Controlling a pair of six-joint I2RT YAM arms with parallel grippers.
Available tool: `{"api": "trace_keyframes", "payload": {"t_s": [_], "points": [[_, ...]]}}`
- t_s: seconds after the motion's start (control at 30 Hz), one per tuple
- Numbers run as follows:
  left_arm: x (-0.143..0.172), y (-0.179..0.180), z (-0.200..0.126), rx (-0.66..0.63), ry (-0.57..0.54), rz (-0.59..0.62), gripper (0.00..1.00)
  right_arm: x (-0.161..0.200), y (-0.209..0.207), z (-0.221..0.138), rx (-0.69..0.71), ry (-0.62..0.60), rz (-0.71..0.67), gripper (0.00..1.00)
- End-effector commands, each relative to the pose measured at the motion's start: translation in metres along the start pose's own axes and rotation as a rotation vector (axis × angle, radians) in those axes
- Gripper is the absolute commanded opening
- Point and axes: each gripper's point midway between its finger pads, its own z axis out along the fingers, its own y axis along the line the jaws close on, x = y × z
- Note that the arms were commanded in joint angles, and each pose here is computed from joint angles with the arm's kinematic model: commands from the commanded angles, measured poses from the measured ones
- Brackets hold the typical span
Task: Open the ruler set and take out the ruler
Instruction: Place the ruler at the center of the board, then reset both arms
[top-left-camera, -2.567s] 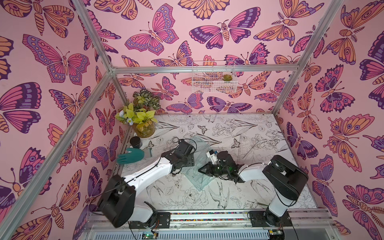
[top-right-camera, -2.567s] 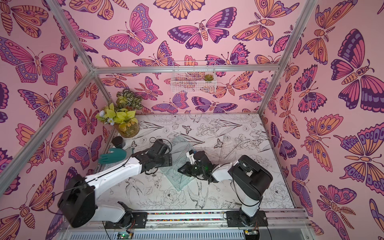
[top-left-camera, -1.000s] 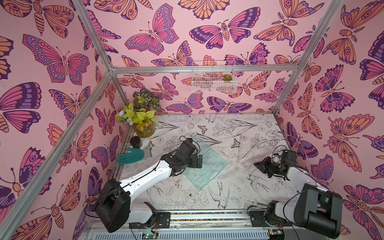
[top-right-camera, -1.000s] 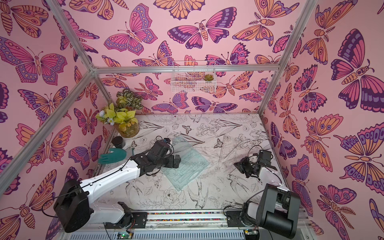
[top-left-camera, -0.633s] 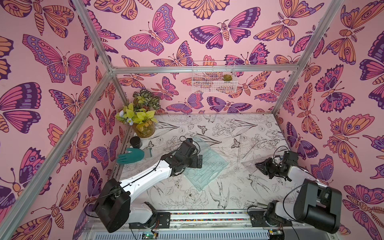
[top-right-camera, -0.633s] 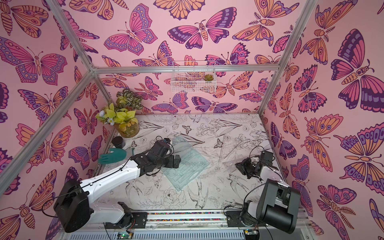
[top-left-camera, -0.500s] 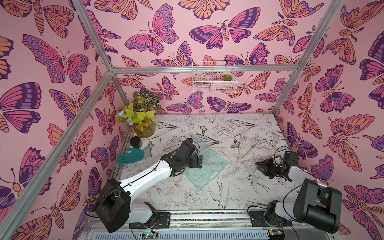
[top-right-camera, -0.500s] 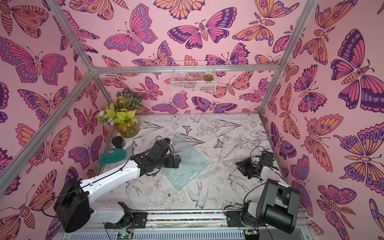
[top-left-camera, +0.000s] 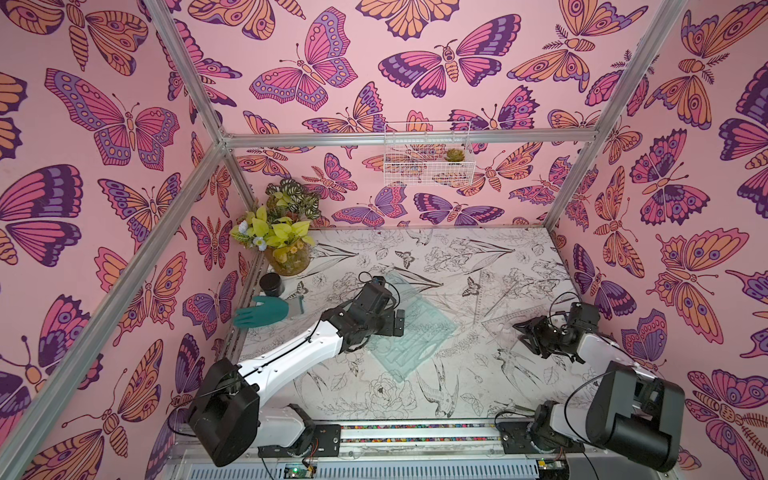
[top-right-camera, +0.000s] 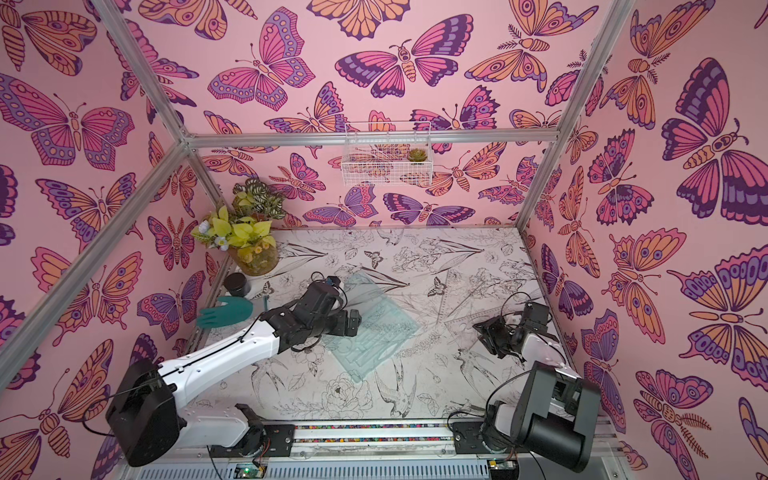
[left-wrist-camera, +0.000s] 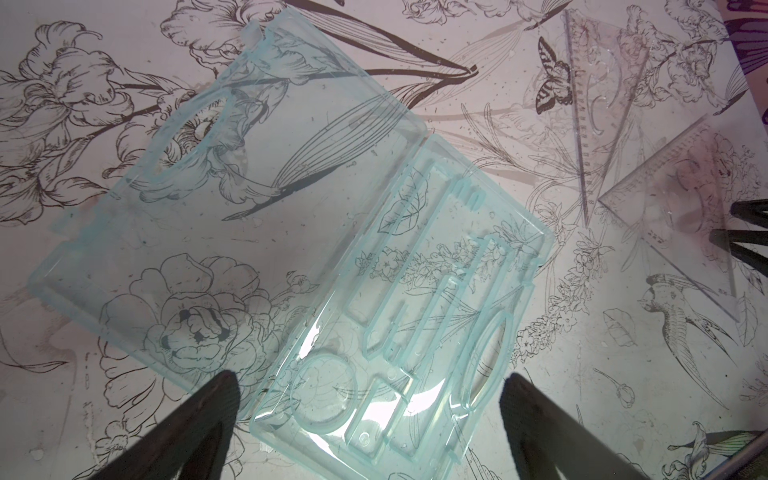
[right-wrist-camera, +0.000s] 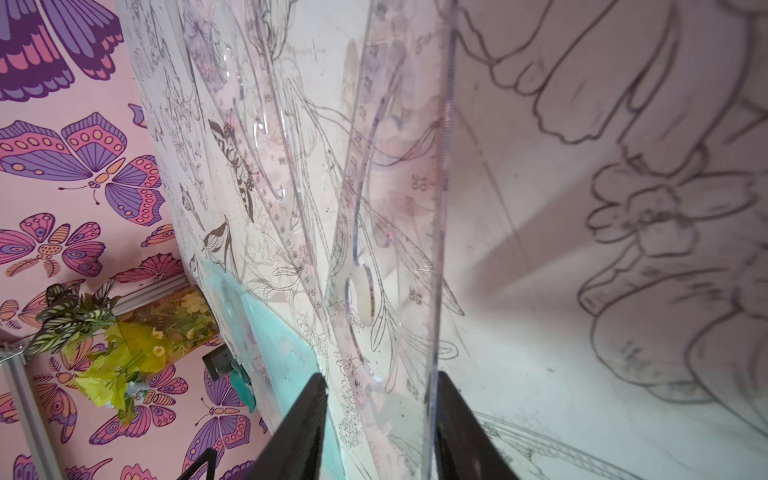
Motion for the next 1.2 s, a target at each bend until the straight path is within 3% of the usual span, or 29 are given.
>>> {"api": "trace_keyframes", "payload": {"t_s": [0.0,0.17,0.33,0.67,0.83,0.97,1.17], "points": [[0.001,0.004,-0.006,-0.019,-0.011,0.014,1.00,-0.003,-0.011,-0.005,0.067,-0.035,-0.007,0.45],[0.002,0.008,-0.008,-0.041,-0.008,0.006,1.00,-0.006,-0.019,-0.009,0.120,-0.067,-0.021,0.48],[0.003,0.014,-0.011,-0.059,-0.012,-0.024,1.00,-0.016,-0.027,-0.025,0.208,-0.159,-0.079,0.58],[-0.006,0.033,-0.026,-0.094,-0.044,-0.105,1.00,-0.026,-0.017,-0.059,0.246,-0.306,-0.171,0.60],[-0.013,0.055,-0.038,-0.111,-0.072,-0.205,1.00,-0.020,0.017,-0.069,0.093,-0.331,-0.217,0.60],[-0.015,0.077,-0.048,-0.106,-0.100,-0.336,1.00,0.001,0.056,-0.068,-0.024,-0.291,-0.336,0.61],[0.008,0.113,-0.038,-0.070,-0.061,-0.609,1.00,0.040,0.089,-0.052,0.034,-0.176,-0.580,0.60]]}}
